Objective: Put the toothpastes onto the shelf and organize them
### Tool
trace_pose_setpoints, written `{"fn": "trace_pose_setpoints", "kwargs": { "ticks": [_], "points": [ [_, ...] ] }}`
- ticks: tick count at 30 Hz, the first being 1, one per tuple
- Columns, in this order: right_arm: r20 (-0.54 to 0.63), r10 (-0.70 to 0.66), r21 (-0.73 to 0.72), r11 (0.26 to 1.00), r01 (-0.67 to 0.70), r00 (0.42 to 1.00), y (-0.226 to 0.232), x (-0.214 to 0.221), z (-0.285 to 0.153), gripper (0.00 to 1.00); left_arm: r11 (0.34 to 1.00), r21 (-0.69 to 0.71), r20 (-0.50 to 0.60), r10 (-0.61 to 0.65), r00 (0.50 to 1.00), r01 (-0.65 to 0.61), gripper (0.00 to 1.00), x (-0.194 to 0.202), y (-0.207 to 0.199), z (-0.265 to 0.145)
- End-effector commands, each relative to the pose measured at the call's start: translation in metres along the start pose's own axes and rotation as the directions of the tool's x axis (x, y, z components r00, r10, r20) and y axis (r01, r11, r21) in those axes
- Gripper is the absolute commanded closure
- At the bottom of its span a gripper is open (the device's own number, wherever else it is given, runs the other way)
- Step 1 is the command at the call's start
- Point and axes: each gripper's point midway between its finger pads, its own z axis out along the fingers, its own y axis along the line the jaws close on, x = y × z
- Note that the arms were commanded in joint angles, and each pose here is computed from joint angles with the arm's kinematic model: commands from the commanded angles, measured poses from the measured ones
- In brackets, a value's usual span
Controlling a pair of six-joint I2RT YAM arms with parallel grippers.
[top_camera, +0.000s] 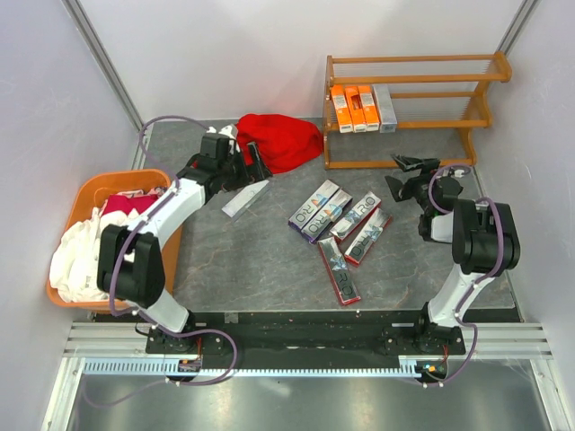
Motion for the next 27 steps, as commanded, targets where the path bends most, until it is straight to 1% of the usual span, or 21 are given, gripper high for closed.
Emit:
{"fn": "trace_pose_setpoints", "kwargs": {
  "ticks": [1,3,4,6,7,9,10,12,13,14,17,20,25,27],
  "points": [
    [-0.084,-0.14,-0.02,0.99,0.139,0.987,0.007,0.02,-0.017,0.02,0.959,-0.185,-0.042,0.211,0.977,-0.215,0.0,-0.006,0.028,0.015],
    [-0.097,-0.17,0.019,0.985,0.172,0.981,0.003,0.024,-0.024,0.02,0.934,-0.245,-0.074,0.248,0.966,-0.259,0.0,-0.002,0.038,0.027],
    [-0.101,-0.214,0.026,0.976,0.217,0.972,0.001,0.024,-0.027,0.02,0.924,-0.255,-0.074,0.276,0.958,-0.286,0.0,-0.007,0.037,0.03],
    [-0.11,-0.243,0.06,0.966,0.25,0.964,0.002,0.026,-0.034,0.02,0.899,-0.286,-0.095,0.319,0.943,-0.333,0.0,-0.01,0.04,0.036],
    [-0.112,-0.298,0.059,0.95,0.306,0.948,0.004,0.026,-0.036,0.02,0.889,-0.298,-0.122,0.327,0.937,-0.349,0.0,-0.005,0.046,0.043],
    [-0.103,-0.346,0.108,0.928,0.356,0.933,0.006,0.023,-0.043,0.02,0.856,-0.341,-0.143,0.361,0.921,-0.389,0.0,-0.007,0.052,0.048],
    [-0.101,-0.399,0.113,0.905,0.409,0.911,0.008,0.021,-0.046,0.02,0.842,-0.352,-0.171,0.372,0.912,-0.409,0.0,-0.001,0.056,0.056],
    [-0.092,-0.441,0.141,0.882,0.45,0.893,0.014,0.019,-0.055,0.02,0.809,-0.386,-0.186,0.402,0.897,-0.443,0.0,-0.006,0.062,0.06],
    [-0.09,-0.462,0.147,0.87,0.471,0.882,0.017,0.018,-0.056,0.02,0.796,-0.396,-0.207,0.409,0.889,-0.458,0.0,-0.001,0.066,0.066],
    [-0.1,-0.492,0.158,0.85,0.502,0.865,0.018,0.018,-0.062,0.02,0.784,-0.412,-0.211,0.413,0.886,-0.464,0.0,-0.003,0.07,0.068],
    [-0.11,-0.521,0.176,0.828,0.532,0.847,0.02,0.019,-0.069,0.02,0.76,-0.426,-0.241,0.427,0.871,-0.491,0.0,0.0,0.079,0.078],
    [-0.13,-0.521,0.183,0.824,0.536,0.844,0.016,0.022,-0.073,0.02,0.748,-0.431,-0.265,0.43,0.863,-0.505,0.0,0.003,0.085,0.087],
    [-0.148,-0.51,0.193,0.826,0.53,0.848,0.007,0.025,-0.077,0.02,0.759,-0.408,-0.296,0.416,0.86,-0.508,0.0,0.014,0.089,0.101],
    [-0.153,-0.518,0.193,0.82,0.539,0.842,0.006,0.026,-0.078,0.02,0.764,-0.402,-0.304,0.409,0.86,-0.505,0.02,0.019,0.09,0.105]
  ]
}}
